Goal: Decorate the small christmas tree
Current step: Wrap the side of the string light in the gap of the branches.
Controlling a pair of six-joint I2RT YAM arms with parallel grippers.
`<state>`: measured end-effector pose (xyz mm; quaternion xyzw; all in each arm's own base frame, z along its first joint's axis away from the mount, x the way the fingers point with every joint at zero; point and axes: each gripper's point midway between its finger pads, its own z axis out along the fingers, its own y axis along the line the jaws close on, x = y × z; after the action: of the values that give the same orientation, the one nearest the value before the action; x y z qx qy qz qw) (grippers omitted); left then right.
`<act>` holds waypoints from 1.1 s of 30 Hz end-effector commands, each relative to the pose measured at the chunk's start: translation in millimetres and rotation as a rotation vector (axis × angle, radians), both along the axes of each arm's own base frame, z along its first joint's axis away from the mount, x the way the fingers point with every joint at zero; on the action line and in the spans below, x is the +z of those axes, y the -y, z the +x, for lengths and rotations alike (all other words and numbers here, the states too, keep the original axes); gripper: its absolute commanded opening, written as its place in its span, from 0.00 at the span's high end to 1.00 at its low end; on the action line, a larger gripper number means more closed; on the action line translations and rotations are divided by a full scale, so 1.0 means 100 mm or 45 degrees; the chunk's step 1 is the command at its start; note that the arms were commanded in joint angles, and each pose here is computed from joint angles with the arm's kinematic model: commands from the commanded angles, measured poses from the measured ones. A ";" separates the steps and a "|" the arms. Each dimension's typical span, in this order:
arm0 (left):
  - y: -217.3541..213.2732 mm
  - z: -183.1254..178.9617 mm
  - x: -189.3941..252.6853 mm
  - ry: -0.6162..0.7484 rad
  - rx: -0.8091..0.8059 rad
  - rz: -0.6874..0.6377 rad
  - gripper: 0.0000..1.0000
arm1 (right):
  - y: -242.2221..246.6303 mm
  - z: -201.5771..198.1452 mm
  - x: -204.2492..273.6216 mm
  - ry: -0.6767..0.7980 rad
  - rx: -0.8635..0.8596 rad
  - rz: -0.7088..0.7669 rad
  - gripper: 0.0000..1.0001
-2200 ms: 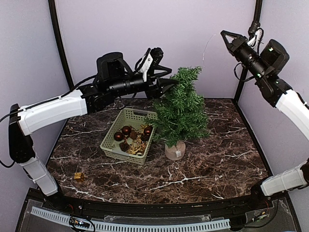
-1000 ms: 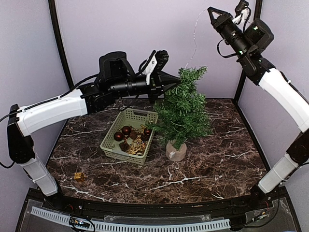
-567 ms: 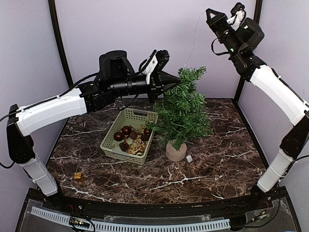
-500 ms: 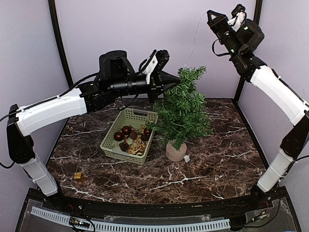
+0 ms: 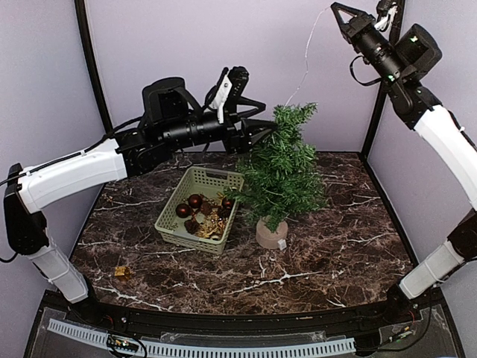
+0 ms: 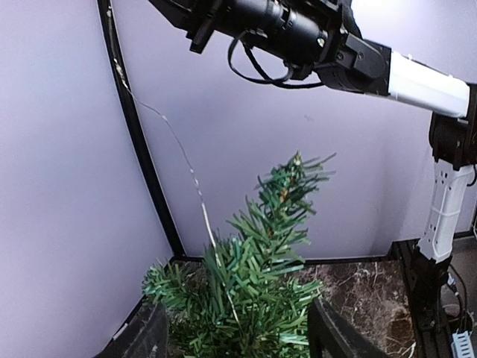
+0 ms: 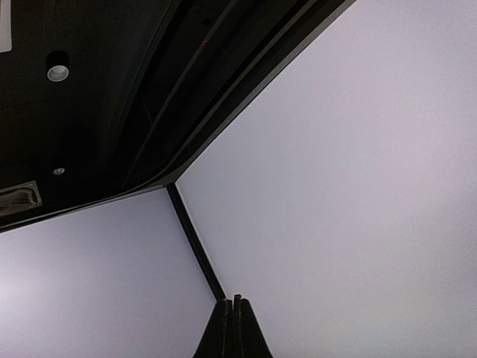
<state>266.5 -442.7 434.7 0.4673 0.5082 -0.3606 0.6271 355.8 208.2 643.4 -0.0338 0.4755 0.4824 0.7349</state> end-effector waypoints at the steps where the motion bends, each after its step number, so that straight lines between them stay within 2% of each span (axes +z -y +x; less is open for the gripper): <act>1: -0.36 -0.16 0.58 -0.006 0.060 -0.203 0.32 | -0.17 -0.36 0.10 0.082 0.167 -0.092 1.00; 6: -0.56 -0.05 0.50 -0.227 0.210 -0.213 0.30 | -0.35 -0.53 0.08 0.108 0.269 -0.135 1.00; 15: -0.41 -0.06 -0.01 -0.552 0.143 -0.155 0.34 | -0.60 -0.90 0.23 0.204 0.438 -0.102 1.00; 20: -0.33 -0.07 -0.09 -0.582 0.105 -0.145 0.38 | -0.76 -1.20 0.35 0.264 0.540 -0.097 1.00; 25: -0.31 0.01 -0.12 -0.578 0.142 -0.148 0.45 | -0.95 -1.46 0.36 0.292 0.631 -0.127 1.00; 29: -0.26 0.06 -0.17 -0.581 0.156 -0.141 0.55 | -1.05 -1.61 0.33 0.293 0.676 -0.157 1.00; 33: -0.24 0.11 -0.24 -0.590 0.177 -0.127 0.69 | -1.14 -1.81 0.25 0.301 0.739 -0.209 1.00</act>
<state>273.6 -416.3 405.3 0.3107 0.6559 -0.4382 0.5303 202.6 323.1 663.2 -0.2515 0.4106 0.6239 0.6156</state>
